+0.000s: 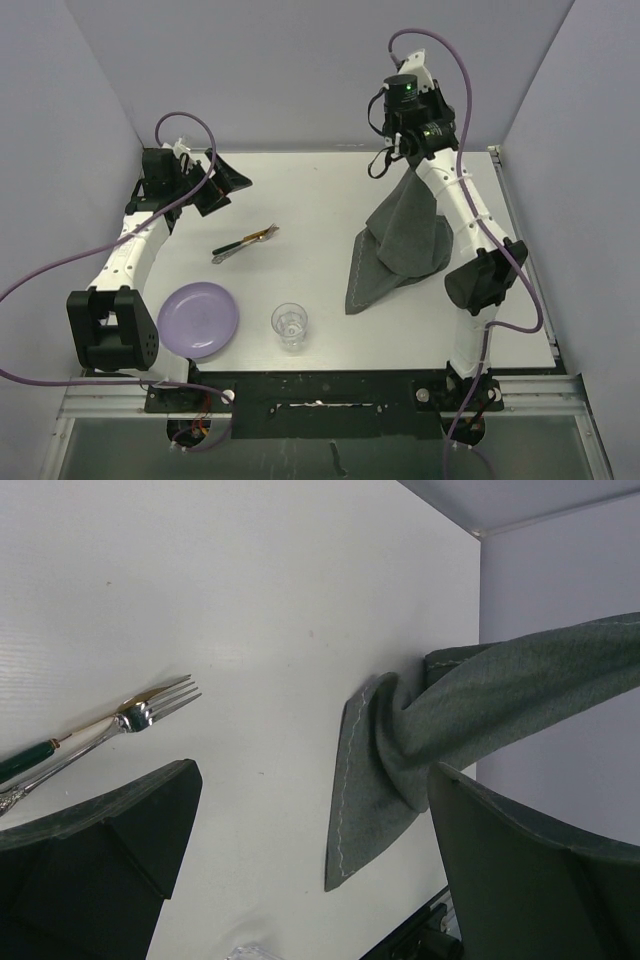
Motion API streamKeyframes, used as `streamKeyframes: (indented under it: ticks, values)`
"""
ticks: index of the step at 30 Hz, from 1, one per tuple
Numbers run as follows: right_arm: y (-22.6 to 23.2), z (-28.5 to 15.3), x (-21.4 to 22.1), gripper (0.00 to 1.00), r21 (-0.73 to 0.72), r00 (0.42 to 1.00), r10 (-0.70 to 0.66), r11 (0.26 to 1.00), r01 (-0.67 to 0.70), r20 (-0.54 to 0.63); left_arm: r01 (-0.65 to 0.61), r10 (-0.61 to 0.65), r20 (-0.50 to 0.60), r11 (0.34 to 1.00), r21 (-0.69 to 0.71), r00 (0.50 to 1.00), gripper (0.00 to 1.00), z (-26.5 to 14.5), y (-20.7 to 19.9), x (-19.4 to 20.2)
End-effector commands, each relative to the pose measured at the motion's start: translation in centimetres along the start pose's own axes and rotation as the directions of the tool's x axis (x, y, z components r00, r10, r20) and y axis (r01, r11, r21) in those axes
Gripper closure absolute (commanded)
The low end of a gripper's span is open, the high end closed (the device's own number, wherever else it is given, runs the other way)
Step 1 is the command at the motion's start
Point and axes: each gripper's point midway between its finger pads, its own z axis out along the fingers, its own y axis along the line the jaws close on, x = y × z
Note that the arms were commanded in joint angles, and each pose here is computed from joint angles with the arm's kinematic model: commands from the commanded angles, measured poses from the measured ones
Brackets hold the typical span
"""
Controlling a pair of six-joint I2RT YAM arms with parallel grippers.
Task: Set the dinner table for one person
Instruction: Flatten out the napkin at the center of the board.
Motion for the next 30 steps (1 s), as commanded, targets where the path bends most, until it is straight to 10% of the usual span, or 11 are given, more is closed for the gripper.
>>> streamKeyframes:
  ticks: [1,13,27,30]
  values:
    - [-1.6,0.8,0.2,1.00,0.177,0.998,-0.056,0.982,0.059,-0.024,-0.076,0.072,0.052,0.995,0.072,0.996,0.02,-0.4,-2.7,-1.5]
    - [6.0,6.0,12.9,1.00,0.091,0.941,-0.181,0.972,0.215,-0.287,-0.184,0.199,-0.007,0.919,0.348,0.980,0.02,0.4,-7.2,3.0]
    - [0.8,5.5,19.4,1.00,0.217,0.884,-0.092,0.953,0.211,-0.458,-0.104,0.251,-0.217,0.844,0.526,0.943,0.06,8.0,-9.9,11.6]
    - [0.1,4.3,20.1,0.65,0.222,0.877,-0.071,0.955,0.198,-0.476,-0.073,0.246,-0.244,0.829,0.555,0.938,0.07,8.8,-10.2,12.6]
